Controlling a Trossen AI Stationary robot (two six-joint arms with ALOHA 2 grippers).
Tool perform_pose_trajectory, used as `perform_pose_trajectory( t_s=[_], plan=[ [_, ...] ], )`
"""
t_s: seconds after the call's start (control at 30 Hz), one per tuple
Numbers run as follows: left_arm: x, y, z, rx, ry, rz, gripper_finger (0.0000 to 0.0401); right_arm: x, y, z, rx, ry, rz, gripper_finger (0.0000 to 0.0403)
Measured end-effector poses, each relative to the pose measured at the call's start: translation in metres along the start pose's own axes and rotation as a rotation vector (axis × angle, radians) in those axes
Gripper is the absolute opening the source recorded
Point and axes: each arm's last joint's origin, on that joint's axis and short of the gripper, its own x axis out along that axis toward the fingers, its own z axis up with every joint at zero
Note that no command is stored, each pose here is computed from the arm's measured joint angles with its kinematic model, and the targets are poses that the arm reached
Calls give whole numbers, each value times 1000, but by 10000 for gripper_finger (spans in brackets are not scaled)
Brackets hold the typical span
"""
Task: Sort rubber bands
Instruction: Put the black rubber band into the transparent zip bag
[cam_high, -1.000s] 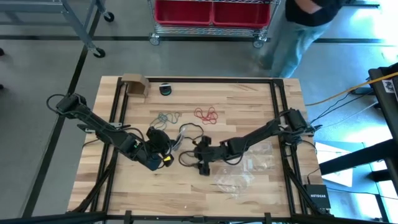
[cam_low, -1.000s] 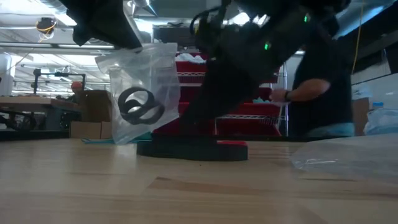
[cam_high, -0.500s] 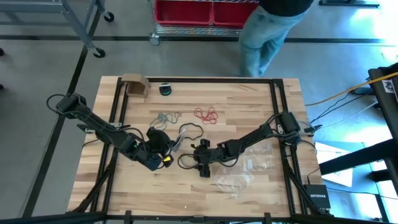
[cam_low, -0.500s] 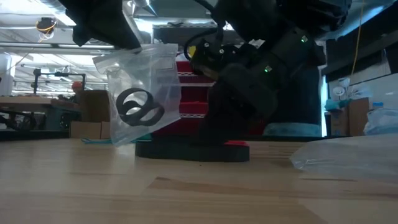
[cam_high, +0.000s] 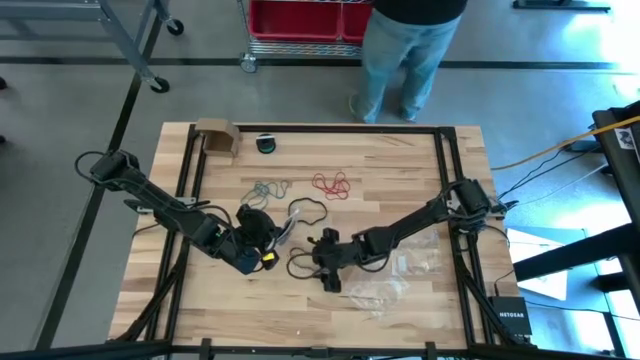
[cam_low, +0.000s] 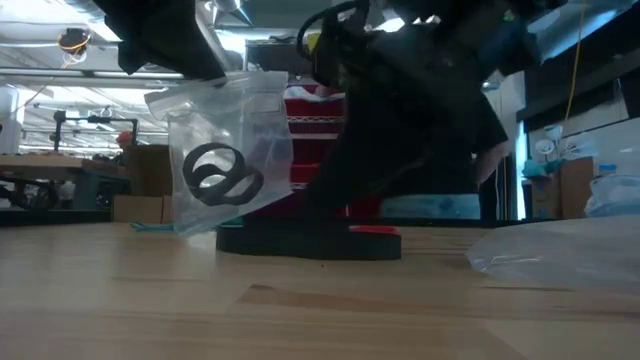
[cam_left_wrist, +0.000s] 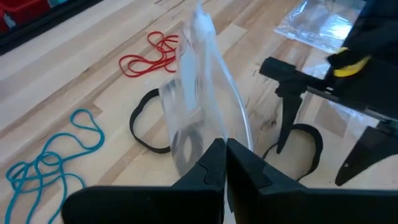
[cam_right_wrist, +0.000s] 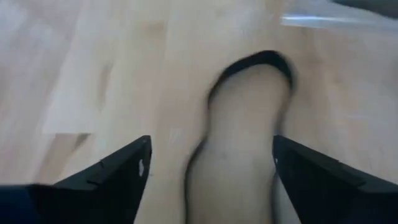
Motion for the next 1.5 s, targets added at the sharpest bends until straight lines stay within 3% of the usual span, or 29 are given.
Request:
perform_pose_trajectory(
  t_s=[0.1, 0.27, 0.4, 0.83, 1.1, 1.27, 1.5],
  plan=[
    [0, 0, 0, 4, 0, 0, 0, 5, -5, -6, 4, 27, -68, 340],
    [0, 0, 0, 0, -3, -3, 0, 16, -2, -13, 0, 53, 26, 344],
    [0, 0, 0, -4, -2, -2, 0, 18, -2, -14, -17, 60, 38, 344],
    [0, 0, 1, -12, -5, -3, 0, -17, 2, 2, -36, 71, 78, 344],
    [0, 0, 1, 3, -3, -2, 0, 6, 9, -20, -46, 122, -18, 339],
    [0, 0, 0, 6, -3, -1, 0, 9, 9, -22, -43, 117, -52, 281],
    [0, 0, 0, 7, -3, -1, 0, 9, 7, -22, -59, 102, -98, 110]
  ],
)
